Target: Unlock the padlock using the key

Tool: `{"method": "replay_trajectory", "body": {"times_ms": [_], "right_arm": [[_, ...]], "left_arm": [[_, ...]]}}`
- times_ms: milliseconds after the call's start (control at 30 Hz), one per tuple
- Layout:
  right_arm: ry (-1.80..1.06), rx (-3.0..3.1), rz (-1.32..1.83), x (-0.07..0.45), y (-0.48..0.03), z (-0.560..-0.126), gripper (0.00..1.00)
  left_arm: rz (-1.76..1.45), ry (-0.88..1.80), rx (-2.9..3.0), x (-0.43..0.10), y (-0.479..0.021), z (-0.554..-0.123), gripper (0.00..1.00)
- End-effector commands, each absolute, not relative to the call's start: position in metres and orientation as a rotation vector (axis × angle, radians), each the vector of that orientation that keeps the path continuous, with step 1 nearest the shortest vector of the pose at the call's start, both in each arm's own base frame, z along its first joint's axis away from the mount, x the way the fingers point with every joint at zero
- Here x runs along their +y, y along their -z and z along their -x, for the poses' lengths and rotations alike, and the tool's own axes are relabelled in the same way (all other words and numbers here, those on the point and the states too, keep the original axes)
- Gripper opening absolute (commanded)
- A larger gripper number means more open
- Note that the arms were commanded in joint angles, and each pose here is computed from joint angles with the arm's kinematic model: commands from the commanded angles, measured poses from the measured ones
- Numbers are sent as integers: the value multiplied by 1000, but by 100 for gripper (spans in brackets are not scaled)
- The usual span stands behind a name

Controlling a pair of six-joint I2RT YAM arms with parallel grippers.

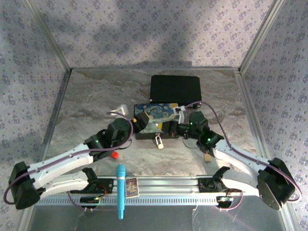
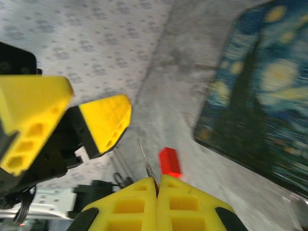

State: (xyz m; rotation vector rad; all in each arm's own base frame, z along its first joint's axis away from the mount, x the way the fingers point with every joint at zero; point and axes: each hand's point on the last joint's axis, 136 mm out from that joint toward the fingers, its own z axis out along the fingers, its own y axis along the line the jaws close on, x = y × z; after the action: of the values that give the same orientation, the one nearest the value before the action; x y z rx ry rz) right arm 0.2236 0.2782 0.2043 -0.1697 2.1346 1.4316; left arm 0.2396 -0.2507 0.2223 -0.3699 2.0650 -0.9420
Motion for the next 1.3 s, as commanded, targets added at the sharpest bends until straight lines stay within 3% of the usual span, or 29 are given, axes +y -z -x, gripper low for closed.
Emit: {"method": "replay_trajectory", "body": {"times_ms": [0,333,900,1267], "right_arm": [[-1186,2336,139,245,-153,-215,0],[-1005,2411,101,207,-125,-197,0],[-978,2437,17,186,-97,-178,0],[-998,2444,-15,184,-85,-173,0]], "left_arm": [[296,838,2182,-261,-192,-229,73],[205,917,2308,-319,-126,-205,66],[194,691,2424,-332,-57,-204,64],[196,649,2462,-339,-38,-208,46]]}}
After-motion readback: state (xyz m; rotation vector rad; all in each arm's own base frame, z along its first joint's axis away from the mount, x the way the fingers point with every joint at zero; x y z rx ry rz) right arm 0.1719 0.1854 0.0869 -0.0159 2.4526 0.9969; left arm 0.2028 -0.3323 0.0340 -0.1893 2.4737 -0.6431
